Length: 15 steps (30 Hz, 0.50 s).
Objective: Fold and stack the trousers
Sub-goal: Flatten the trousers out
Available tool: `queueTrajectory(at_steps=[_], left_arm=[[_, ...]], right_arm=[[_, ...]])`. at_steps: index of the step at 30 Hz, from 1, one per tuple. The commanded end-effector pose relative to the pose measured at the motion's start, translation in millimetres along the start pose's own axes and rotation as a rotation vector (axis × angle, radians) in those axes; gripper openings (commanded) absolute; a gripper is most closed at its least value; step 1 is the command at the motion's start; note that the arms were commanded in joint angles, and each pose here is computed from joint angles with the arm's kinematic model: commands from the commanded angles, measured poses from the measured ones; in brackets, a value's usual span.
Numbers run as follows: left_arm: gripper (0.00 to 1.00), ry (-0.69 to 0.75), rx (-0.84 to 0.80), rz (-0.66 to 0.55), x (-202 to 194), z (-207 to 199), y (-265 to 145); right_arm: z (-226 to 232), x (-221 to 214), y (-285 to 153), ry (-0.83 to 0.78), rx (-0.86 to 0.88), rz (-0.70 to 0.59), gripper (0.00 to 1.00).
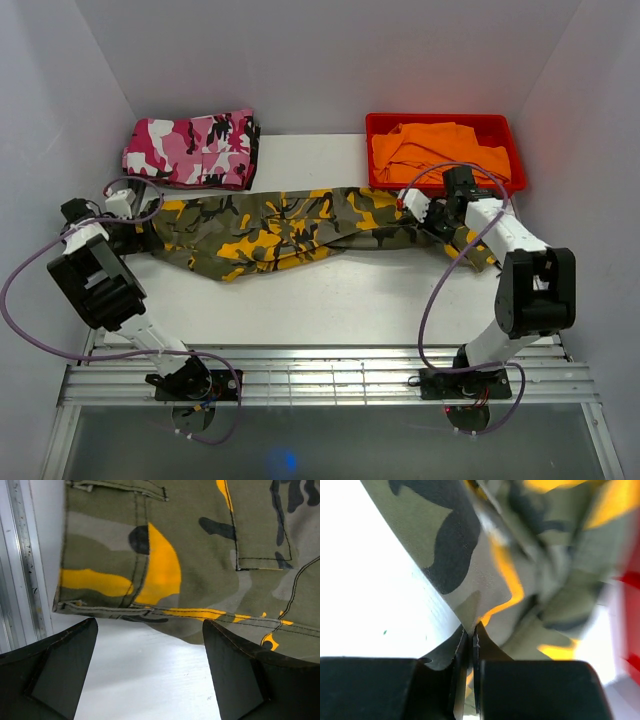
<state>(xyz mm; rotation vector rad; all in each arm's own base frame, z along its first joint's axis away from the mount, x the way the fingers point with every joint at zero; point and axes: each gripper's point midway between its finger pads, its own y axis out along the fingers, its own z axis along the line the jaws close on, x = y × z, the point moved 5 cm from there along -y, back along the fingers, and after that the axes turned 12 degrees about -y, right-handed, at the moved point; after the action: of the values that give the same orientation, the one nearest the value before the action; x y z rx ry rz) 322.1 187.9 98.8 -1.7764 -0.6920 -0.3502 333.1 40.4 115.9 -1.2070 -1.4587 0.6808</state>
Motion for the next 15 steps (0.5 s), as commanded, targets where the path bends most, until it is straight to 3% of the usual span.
queueTrajectory(at_steps=[1, 6, 9, 15], left_arm=[[0.96, 0.009, -0.086, -0.191, 21.2, 3.7, -12.5], [0.86, 0.024, -0.264, -0.203, 19.9, -8.0, -14.0], [0.79, 0.028, -0.327, -0.179, 23.5, -13.9, -24.6], [0.91, 0.250, -0.311, -0.183, 13.8, -20.6, -45.5]], right_arm=[[-2.1, 23.4, -64.3, -0.048, -0.045, -0.074, 0.08], [-7.5, 14.2, -114.3, -0.054, -0.091, -0.072, 0.08], [-14.3, -15.7, -134.5, -0.011, -0.121, -0.035, 0.08], [-49.4, -68.4, -152.7, 0.135, -0.170, -0.001, 0.08]])
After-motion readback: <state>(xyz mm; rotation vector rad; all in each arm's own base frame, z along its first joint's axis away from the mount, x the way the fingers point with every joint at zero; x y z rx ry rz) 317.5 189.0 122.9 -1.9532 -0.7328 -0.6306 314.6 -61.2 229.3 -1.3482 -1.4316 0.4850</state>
